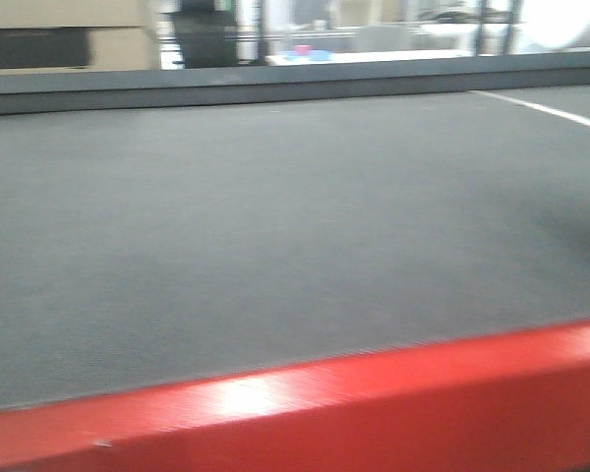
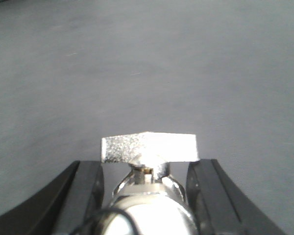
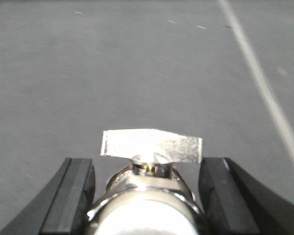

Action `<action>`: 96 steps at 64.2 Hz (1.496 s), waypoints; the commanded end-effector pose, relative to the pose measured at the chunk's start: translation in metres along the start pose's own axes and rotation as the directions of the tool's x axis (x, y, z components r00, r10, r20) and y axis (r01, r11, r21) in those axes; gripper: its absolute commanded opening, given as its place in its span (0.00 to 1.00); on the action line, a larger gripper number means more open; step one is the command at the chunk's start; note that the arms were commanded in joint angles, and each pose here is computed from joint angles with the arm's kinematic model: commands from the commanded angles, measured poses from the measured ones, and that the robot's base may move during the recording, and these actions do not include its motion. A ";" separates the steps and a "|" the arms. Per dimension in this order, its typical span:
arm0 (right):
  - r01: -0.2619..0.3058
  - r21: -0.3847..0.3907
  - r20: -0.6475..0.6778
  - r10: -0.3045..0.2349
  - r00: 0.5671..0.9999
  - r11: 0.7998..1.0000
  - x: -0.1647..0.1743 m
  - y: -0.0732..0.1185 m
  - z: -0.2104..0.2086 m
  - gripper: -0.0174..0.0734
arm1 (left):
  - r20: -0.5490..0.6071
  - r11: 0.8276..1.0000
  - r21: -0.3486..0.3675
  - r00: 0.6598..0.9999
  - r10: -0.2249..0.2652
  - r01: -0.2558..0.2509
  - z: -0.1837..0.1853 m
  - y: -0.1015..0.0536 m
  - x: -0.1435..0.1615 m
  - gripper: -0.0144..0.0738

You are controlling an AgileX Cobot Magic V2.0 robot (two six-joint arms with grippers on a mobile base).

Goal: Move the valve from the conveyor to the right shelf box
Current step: 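Hold both valves while the base drives to the blue-bin shelf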

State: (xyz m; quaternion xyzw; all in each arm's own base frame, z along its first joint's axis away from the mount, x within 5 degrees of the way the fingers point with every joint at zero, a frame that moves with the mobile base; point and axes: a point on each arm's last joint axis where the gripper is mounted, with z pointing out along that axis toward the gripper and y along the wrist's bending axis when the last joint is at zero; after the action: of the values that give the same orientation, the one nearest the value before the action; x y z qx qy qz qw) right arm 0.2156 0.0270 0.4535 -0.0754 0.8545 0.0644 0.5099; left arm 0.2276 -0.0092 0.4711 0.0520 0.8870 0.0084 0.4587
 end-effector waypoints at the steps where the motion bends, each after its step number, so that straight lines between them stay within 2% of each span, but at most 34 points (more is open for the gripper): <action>1: 0.009 0.016 0.099 -0.010 0.995 1.000 -0.011 -0.001 -0.009 0.02 | 0.070 1.000 0.014 0.997 -0.012 0.011 -0.007 -0.002 -0.006 0.04; 96: 0.009 0.016 0.099 -0.010 0.995 1.000 -0.011 -0.001 -0.009 0.02 | 0.070 1.000 0.014 0.997 -0.012 0.011 -0.007 -0.002 -0.006 0.04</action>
State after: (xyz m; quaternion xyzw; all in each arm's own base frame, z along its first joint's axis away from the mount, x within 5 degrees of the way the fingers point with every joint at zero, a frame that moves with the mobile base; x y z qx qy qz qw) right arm 0.2156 0.0270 0.4535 -0.0754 0.8545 0.0644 0.5099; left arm 0.2276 -0.0099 0.4713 0.0517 0.8866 0.0036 0.4597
